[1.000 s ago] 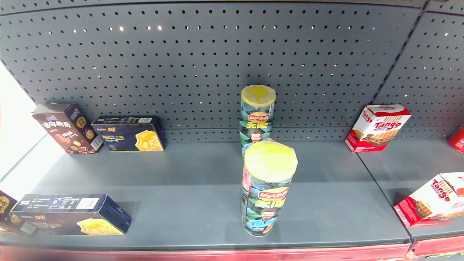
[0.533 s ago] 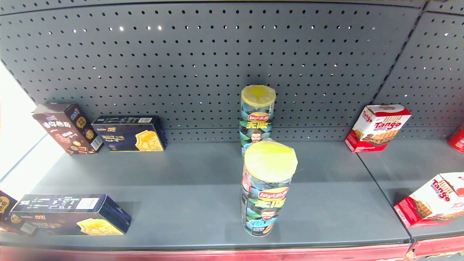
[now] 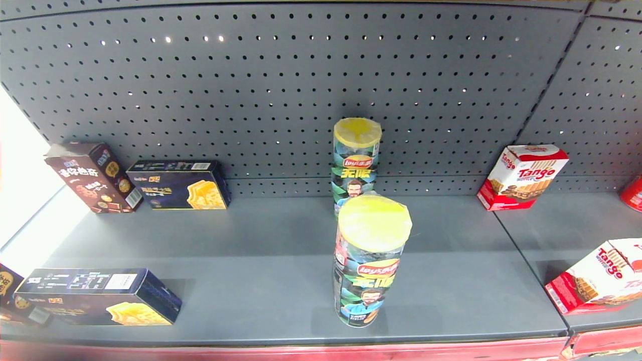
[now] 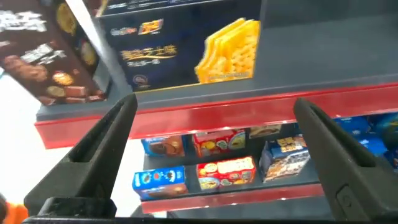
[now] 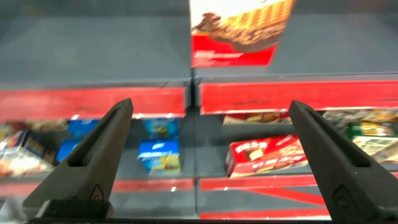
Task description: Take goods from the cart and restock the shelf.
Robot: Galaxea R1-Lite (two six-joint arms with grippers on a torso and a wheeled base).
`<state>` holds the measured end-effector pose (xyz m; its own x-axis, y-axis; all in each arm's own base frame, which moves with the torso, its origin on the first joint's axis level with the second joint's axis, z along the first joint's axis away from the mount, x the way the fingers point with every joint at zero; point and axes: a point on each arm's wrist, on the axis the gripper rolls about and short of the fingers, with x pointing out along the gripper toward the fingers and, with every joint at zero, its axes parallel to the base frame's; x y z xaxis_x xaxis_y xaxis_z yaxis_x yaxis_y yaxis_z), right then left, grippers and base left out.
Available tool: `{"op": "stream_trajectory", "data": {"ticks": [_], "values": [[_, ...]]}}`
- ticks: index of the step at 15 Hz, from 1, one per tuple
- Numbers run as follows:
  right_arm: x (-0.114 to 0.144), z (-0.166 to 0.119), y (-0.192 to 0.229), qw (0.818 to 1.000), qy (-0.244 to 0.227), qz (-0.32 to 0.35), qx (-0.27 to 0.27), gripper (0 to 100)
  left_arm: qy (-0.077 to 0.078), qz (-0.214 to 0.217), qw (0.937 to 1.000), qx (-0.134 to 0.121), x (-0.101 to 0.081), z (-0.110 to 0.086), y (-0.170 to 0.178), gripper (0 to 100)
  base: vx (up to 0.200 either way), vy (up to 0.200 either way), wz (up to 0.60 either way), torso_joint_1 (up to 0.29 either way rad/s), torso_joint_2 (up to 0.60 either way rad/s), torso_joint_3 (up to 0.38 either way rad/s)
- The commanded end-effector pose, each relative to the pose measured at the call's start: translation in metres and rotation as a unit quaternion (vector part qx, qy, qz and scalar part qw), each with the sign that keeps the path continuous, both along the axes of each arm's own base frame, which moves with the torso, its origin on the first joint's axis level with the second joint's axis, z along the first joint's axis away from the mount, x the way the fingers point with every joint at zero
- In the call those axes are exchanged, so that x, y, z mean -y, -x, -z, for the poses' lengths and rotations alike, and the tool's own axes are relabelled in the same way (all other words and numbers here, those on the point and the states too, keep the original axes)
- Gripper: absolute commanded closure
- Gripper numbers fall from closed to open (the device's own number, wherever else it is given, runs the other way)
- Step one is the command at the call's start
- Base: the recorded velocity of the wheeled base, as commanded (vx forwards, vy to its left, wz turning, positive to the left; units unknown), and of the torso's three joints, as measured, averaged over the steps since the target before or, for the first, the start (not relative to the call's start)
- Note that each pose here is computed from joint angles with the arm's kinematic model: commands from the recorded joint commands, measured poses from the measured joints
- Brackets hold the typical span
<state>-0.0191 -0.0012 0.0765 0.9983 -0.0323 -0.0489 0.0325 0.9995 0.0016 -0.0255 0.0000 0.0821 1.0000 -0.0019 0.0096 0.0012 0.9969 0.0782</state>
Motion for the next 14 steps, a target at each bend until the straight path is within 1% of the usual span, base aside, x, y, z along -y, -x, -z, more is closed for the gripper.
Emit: {"op": "stream_trajectory", "data": {"ticks": [1, 2, 3, 4, 5, 6, 8, 9, 10, 12, 13, 14], "values": [[-0.0006, 0.0009, 0.0037, 1.0, 0.0, 0.015, 0.025, 0, -0.001, -0.078, 0.997, -0.001, -0.0035, -0.0005, 0.0004, 0, 0.0, 0.0, 0.0, 0.0, 0.0, 0.0], [-0.0006, 0.0009, 0.0037, 1.0, 0.0, 0.015, 0.025, 0, -0.002, -0.121, 0.9926, -0.001, -0.0054, -0.0004, 0.0007, 0, 0.0, 0.0, 0.0, 0.0, 0.0, 0.0], [-0.0006, 0.0009, 0.0037, 1.0, 0.0, 0.015, 0.025, 0, -0.004, -0.123, 0.9924, 0.0, -0.0055, -0.0003, 0.0006, 0, 0.0, 0.0, 0.0, 0.0, 0.0, 0.0], [-0.0006, 0.0009, 0.0037, 1.0, 0.0, 0.015, 0.025, 0, -0.01, -0.105, 0.9944, 0.0, -0.0048, -0.0007, 0.0005, 0, 0.0, 0.0, 0.0, 0.0, 0.0, 0.0], [-0.0006, 0.0009, 0.0037, 1.0, 0.0, 0.015, 0.025, 0, -0.014, -0.028, 0.9995, -0.002, -0.0016, -0.0011, -0.0003, 0, 0.0, 0.0, 0.0, 0.0, 0.0, 0.0], [-0.0006, 0.0009, 0.0037, 1.0, 0.0, 0.015, 0.025, 0, -0.012, 0.013, 0.9996, -0.021, -0.0002, -0.0021, -0.0036, 0, 0.0, 0.0, 0.0, 0.0, 0.0, 0.0], [-0.0006, 0.0009, 0.0037, 1.0, 0.0, 0.015, 0.025, 0, -0.005, 0.034, 0.9987, -0.039, -0.001, -0.0024, -0.0064, 0, 0.0, 0.0, 0.0, 0.0, 0.0, 0.0], [-0.0006, 0.0009, 0.0037, 1.0, 0.0, 0.015, 0.025, 0, -0.004, 0.037, 0.9985, -0.04, -0.001, -0.0025, -0.0066, 0, 0.0, 0.0, 0.0, 0.0, 0.0, 0.0], [-0.0006, 0.0009, 0.0037, 1.0, 0.0, 0.015, 0.025, 0, -0.003, 0.037, 0.9986, -0.038, -0.001, -0.0028, -0.0066, 0, 0.0, 0.0, 0.0, 0.0, 0.0, 0.0], [-0.0006, 0.0009, 0.0037, 1.0, 0.0, 0.015, 0.025, 0, -0.008, 0.038, 0.9986, -0.037, -0.001, -0.0028, -0.0067, 0, 0.0, 0.0, 0.0, 0.0, 0.0, 0.0], [-0.0006, 0.0009, 0.0037, 1.0, 0.0, 0.015, 0.025, 0, -0.006, 0.047, 0.9988, -0.01, 0.0, -0.003, -0.0078, 0, 0.0, 0.0, 0.0, 0.0, 0.0, 0.0], [-0.0006, 0.0009, 0.0037, 1.0, 0.0, 0.015, 0.025, 0, -0.004, 0.052, 0.9986, 0.008, 0.003, -0.0015, -0.0049, 0, 0.0, 0.0, 0.0, 0.0, 0.0, 0.0]]}}
